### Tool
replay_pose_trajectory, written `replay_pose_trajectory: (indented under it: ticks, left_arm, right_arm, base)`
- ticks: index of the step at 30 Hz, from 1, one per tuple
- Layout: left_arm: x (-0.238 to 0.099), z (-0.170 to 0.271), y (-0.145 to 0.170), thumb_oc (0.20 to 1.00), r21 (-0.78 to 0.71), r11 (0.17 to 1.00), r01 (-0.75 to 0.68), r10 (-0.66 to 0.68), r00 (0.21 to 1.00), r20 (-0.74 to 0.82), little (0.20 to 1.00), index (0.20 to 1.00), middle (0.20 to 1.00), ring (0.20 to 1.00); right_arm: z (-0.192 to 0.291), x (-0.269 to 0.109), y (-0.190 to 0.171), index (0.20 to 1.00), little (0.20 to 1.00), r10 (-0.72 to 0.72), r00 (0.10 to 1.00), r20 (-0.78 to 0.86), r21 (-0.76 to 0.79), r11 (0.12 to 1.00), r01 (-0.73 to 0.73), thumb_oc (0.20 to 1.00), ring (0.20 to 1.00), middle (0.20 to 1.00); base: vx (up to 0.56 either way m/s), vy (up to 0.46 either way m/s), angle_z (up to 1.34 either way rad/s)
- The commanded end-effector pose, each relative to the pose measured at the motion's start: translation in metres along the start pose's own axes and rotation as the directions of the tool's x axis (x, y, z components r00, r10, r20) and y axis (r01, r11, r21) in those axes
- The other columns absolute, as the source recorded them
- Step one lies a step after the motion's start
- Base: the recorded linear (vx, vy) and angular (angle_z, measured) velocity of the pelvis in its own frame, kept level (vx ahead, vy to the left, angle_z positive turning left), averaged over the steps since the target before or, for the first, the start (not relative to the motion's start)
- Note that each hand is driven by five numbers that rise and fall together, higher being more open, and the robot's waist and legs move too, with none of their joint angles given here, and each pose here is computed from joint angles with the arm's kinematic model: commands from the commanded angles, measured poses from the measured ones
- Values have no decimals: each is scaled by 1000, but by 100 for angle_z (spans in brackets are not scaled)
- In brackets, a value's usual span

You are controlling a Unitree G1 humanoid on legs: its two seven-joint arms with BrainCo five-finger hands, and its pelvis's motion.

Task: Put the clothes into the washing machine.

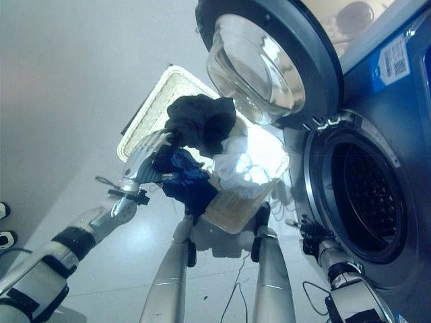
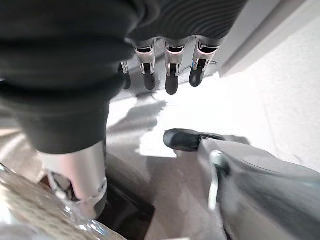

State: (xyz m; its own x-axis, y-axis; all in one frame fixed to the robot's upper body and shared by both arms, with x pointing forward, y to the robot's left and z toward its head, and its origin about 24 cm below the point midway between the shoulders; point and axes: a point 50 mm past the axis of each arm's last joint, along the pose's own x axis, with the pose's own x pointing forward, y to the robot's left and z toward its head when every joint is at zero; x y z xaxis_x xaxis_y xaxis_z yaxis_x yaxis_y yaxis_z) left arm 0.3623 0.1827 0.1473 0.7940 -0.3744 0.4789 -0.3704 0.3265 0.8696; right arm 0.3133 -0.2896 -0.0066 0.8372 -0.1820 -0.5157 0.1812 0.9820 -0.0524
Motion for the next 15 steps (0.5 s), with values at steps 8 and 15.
replay_pose_trajectory:
  ticks: [8,15]
  left_arm:
    - [30,0,26,1000,70,986,154,-156,988,16,1000,1000,1000,1000]
    - [30,-2,16,1000,78,958,276,-274,961,-33,1000,1000,1000,1000]
  right_arm:
    - [22,-3,-14,1000,1000,7,998,64,-33,999,-5,1000,1000,1000]
    - [25,-2,-10,1000,1000,17,997,79,-34,999,-15,1000,1000,1000]
  base:
    - [0,0,0]
    - [0,0,0]
